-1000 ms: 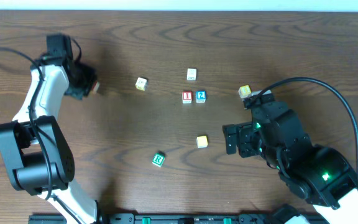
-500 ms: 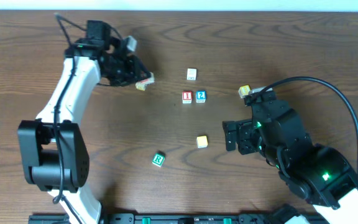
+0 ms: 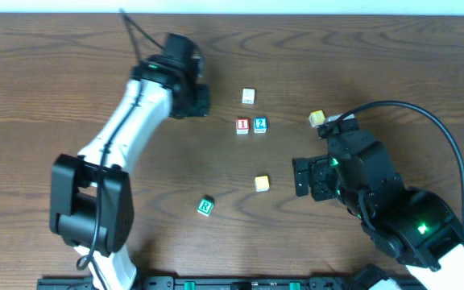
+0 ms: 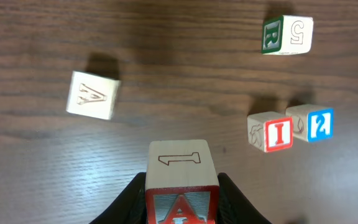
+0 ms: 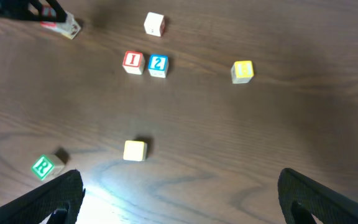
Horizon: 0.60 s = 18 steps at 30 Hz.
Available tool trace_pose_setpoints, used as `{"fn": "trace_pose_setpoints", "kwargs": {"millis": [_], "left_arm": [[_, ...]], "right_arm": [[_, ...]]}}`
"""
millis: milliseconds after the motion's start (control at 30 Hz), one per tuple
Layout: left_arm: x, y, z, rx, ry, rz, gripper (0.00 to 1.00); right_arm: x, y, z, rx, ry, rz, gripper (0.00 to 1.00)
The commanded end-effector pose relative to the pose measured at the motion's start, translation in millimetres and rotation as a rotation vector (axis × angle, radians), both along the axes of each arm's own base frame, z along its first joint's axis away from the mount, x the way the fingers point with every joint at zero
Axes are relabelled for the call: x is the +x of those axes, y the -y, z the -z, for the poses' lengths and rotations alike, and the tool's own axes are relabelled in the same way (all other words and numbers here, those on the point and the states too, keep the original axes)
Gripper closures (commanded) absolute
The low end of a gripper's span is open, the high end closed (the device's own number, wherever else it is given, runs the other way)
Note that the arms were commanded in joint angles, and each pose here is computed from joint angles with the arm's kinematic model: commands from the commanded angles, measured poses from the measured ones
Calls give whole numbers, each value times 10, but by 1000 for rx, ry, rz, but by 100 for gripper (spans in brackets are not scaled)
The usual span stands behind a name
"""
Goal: Spell out Ai2
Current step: 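Lift the A block and carry it toward the I block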
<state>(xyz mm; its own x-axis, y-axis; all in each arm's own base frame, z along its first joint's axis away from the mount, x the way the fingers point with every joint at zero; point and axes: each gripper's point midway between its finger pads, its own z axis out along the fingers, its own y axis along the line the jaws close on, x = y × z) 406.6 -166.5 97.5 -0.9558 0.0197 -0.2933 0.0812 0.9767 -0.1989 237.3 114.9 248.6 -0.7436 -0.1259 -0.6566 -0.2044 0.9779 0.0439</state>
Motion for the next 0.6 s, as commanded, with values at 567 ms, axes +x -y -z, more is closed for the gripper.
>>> {"fn": "trace_pose_setpoints", "kwargs": {"millis": [567], "left_arm": [[-63, 376, 499, 19, -91, -230, 95]], "right_arm": [[206, 552, -78, -14, 22, 198, 1]]}}
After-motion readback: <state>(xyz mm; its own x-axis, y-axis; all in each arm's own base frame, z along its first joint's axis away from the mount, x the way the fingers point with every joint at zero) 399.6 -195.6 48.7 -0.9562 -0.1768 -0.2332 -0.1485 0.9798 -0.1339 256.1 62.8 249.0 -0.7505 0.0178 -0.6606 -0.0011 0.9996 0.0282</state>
